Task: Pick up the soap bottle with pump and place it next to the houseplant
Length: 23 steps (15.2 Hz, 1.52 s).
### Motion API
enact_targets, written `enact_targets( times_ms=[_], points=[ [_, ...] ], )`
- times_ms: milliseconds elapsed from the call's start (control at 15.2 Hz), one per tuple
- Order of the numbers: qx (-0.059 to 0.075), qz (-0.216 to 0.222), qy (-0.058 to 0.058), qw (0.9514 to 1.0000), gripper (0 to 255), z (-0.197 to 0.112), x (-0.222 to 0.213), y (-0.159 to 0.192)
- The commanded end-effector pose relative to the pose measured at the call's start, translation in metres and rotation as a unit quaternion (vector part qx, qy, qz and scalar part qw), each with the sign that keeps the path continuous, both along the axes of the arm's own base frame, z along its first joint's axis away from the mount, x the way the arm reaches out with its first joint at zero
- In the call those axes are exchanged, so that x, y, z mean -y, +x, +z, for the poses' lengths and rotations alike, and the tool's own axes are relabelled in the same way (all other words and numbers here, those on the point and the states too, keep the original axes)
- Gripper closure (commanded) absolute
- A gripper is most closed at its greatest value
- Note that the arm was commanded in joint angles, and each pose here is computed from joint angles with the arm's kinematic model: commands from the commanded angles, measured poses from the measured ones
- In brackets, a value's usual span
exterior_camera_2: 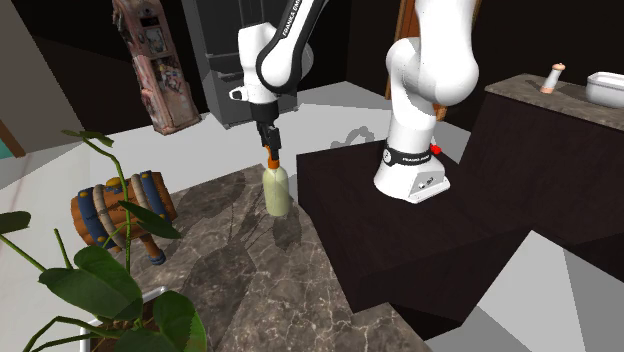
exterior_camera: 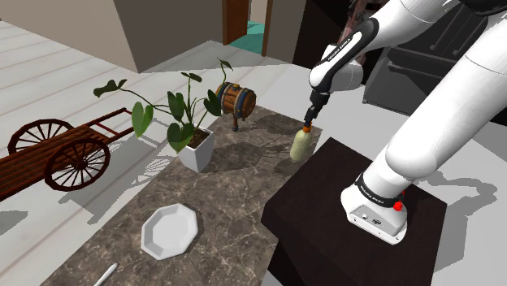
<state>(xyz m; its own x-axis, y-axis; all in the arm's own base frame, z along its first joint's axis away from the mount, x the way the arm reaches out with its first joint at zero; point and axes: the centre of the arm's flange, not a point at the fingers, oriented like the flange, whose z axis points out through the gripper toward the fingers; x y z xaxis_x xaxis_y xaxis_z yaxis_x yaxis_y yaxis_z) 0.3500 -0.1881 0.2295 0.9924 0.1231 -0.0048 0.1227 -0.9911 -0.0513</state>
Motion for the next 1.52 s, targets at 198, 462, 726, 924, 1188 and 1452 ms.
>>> enact_targets(
  times_ms=[198, 462, 726, 924, 1188, 1452],
  points=[
    [0.000, 0.000, 0.000, 1.0000, 255, 0.000, 0.000, 0.000],
    [0.000, 0.000, 0.000, 1.0000, 255, 0.000, 0.000, 0.000],
    [0.000, 0.000, 0.000, 1.0000, 255, 0.000, 0.000, 0.000],
    [0.000, 0.000, 0.000, 1.0000, 255, 0.016, 0.000, 0.000],
    [0.000, 0.000, 0.000, 1.0000, 255, 0.037, 0.000, 0.000],
    [0.000, 0.000, 0.000, 1.0000, 255, 0.058, 0.000, 0.000]
  ],
)
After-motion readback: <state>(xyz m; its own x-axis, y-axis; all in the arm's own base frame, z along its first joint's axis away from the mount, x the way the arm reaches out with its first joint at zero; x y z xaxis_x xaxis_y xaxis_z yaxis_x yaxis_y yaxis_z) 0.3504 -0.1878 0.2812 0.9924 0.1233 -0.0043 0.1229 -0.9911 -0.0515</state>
